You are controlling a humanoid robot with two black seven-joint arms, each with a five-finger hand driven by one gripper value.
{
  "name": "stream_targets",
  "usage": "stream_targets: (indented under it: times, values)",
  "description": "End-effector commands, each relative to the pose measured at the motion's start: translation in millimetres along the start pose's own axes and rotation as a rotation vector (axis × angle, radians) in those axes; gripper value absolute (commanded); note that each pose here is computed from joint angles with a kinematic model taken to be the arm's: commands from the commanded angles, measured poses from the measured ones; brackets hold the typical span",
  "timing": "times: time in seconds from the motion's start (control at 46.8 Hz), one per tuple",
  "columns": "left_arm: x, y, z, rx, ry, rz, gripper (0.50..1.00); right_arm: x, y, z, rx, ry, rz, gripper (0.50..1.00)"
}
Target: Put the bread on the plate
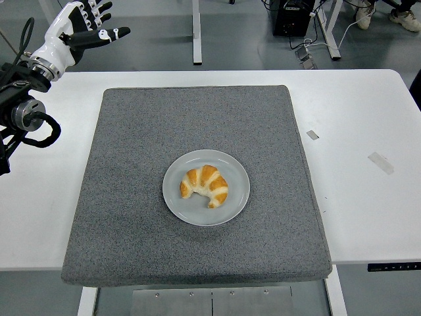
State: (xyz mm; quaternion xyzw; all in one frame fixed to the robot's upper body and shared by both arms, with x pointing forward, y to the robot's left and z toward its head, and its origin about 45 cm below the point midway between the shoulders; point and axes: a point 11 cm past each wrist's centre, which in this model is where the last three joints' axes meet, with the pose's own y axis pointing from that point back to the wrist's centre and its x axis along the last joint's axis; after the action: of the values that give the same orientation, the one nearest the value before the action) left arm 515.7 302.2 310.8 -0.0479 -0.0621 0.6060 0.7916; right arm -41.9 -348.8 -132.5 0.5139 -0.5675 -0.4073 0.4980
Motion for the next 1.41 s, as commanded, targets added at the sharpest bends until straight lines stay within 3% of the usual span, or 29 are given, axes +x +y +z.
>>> stream_targets:
  times: [0.0, 0.278, 0.641, 0.748, 1.047, 1.389]
  values:
    - [8.0, 4.2, -4.2, 0.015, 0.034, 0.030, 0.977, 0.0, 0.0, 0.0, 0.000, -0.001, 0.000, 1.000]
    - [35.9, 23.3, -21.6, 0.064, 0.129, 0.129, 0.978, -0.2, 0.0, 0.0, 0.000, 0.000, -0.001, 1.000]
    - [46.4, 40.7, -45.6, 0.111, 0.187, 0.194, 0.978, -5.2, -0.4, -2.6, 0.007, -0.008, -0.018, 1.000]
    - [55.7, 49.0, -61.7, 0.148, 0.159, 0.275, 0.977, -5.8, -0.6, -3.6, 0.008, -0.009, -0.021, 1.000]
    - [35.0, 44.8, -87.5, 0.187, 0.163, 0.330, 0.977, -5.4, -0.4, -2.6, 0.006, -0.007, -0.020, 1.000]
    - [-3.9, 15.6, -67.4, 0.097, 0.265, 0.233, 0.981, -5.9, -0.4, -2.5, 0.005, -0.007, -0.021, 1.000]
